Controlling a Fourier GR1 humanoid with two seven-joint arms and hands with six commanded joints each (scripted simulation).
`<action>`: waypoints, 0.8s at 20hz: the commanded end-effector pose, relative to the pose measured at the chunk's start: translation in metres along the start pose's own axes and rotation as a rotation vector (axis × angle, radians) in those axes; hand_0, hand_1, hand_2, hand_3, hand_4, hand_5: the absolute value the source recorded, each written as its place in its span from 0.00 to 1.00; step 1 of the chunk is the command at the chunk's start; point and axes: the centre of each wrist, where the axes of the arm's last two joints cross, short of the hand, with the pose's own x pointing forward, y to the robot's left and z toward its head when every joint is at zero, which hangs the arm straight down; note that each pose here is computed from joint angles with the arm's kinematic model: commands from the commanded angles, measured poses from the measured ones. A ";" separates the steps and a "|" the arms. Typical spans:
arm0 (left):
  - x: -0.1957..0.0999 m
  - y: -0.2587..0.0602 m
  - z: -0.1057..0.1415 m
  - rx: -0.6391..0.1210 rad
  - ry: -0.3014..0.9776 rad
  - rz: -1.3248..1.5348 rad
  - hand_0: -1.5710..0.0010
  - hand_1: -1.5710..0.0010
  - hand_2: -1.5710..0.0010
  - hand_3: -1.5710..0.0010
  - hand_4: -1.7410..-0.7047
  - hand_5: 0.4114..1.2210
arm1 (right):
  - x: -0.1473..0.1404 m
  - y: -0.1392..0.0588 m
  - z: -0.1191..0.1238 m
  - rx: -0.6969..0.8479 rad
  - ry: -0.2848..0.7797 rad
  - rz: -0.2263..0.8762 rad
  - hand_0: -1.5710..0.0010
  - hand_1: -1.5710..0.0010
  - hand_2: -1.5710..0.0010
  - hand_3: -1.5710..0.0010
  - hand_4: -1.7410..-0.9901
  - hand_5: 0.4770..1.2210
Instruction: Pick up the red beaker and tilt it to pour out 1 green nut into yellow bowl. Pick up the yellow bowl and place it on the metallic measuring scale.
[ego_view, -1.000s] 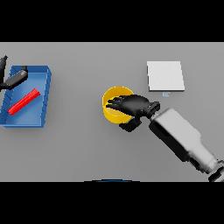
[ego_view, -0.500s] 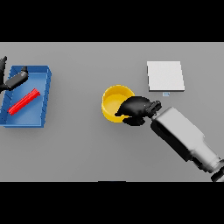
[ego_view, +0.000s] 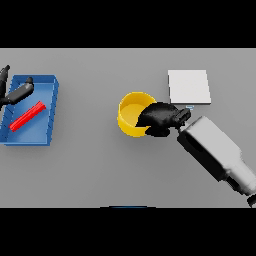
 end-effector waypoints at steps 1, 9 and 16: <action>0.000 0.004 -0.001 0.005 0.004 0.000 1.00 1.00 1.00 1.00 0.91 0.38 | 0.001 -0.005 0.006 -0.006 -0.004 0.007 0.02 0.02 0.05 0.15 0.01 0.99; 0.005 0.004 -0.005 0.002 0.005 0.006 1.00 1.00 1.00 1.00 0.90 0.38 | -0.001 -0.043 0.040 -0.071 0.108 0.034 0.00 0.00 0.01 0.21 0.03 1.00; 0.005 0.012 0.001 0.023 -0.008 0.005 1.00 1.00 1.00 1.00 0.90 0.41 | -0.033 -0.073 0.059 -0.152 0.187 0.075 0.00 0.00 0.00 0.17 0.03 1.00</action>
